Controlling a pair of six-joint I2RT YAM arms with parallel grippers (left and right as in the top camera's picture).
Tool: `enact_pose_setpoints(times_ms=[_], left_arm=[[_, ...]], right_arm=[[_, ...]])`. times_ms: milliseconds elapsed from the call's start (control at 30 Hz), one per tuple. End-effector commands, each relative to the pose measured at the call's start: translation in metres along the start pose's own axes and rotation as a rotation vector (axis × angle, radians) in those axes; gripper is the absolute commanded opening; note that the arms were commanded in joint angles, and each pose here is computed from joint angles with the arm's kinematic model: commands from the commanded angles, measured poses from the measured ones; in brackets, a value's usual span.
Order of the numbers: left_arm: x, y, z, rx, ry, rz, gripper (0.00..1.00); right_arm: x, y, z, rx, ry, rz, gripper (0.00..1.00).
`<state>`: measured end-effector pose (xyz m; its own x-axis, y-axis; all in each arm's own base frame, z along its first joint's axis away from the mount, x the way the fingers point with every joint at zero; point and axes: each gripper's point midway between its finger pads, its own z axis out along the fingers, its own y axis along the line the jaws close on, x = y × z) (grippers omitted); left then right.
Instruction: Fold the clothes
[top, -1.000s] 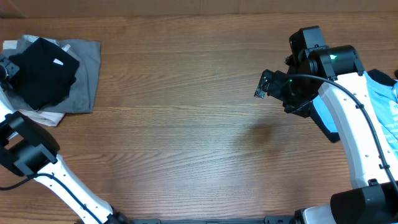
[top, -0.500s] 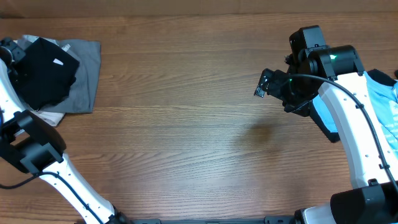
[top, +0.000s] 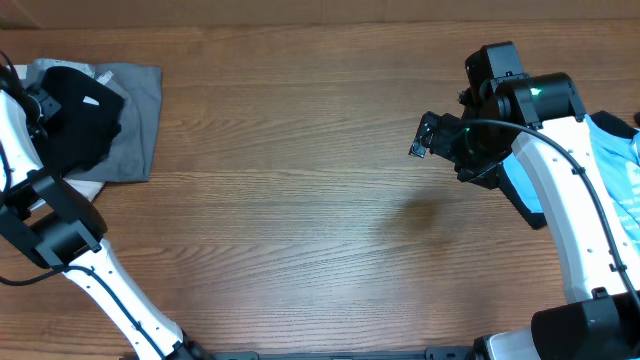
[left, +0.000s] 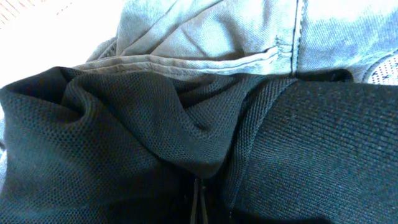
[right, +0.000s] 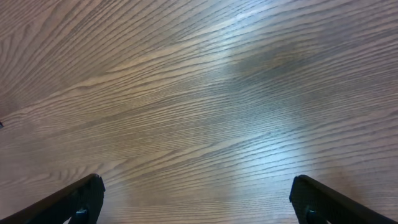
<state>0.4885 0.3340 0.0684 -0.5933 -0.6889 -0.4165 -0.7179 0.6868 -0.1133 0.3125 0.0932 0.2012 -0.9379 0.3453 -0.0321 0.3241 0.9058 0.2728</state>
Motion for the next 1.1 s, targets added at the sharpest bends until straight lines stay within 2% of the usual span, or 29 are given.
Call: enact_pose_setpoints(times_ms=[0, 300, 400, 433, 500, 533, 633, 733, 1067], left_arm=[[-0.017, -0.002, -0.036, 0.02, -0.058, 0.008, 0.04], [-0.049, -0.016, -0.148, 0.068, -0.234, -0.002, 0.04], [-0.036, -0.018, -0.172, 0.069, -0.207, -0.029, 0.09], [-0.031, -0.018, -0.174, 0.067, -0.19, -0.033, 0.15], [-0.013, -0.019, -0.173, 0.06, -0.117, -0.027, 0.22], [-0.002, -0.017, -0.171, 0.051, -0.073, -0.027, 0.2], [0.034, -0.014, -0.163, 0.025, 0.077, -0.025, 0.05], [0.065, -0.01, -0.152, -0.009, 0.219, -0.036, 0.04], [0.097, 0.013, -0.079, -0.146, 0.388, -0.043, 0.04]], right_arm=[[0.0, 0.004, -0.014, -0.023, -0.036, -0.018, 1.0], [-0.003, 0.006, -0.014, -0.03, -0.049, -0.021, 1.0], [-0.007, 0.008, -0.014, -0.038, -0.062, -0.025, 1.0], [-0.007, 0.009, -0.014, -0.039, -0.065, -0.026, 1.0], [-0.008, 0.009, -0.014, -0.041, -0.067, -0.027, 1.0], [-0.008, 0.009, -0.014, -0.041, -0.068, -0.029, 1.0], [-0.008, 0.009, -0.014, -0.039, -0.068, -0.053, 1.0], [-0.007, 0.009, -0.014, -0.038, -0.066, -0.055, 1.0], [-0.006, 0.008, -0.014, -0.034, -0.059, -0.073, 1.0]])
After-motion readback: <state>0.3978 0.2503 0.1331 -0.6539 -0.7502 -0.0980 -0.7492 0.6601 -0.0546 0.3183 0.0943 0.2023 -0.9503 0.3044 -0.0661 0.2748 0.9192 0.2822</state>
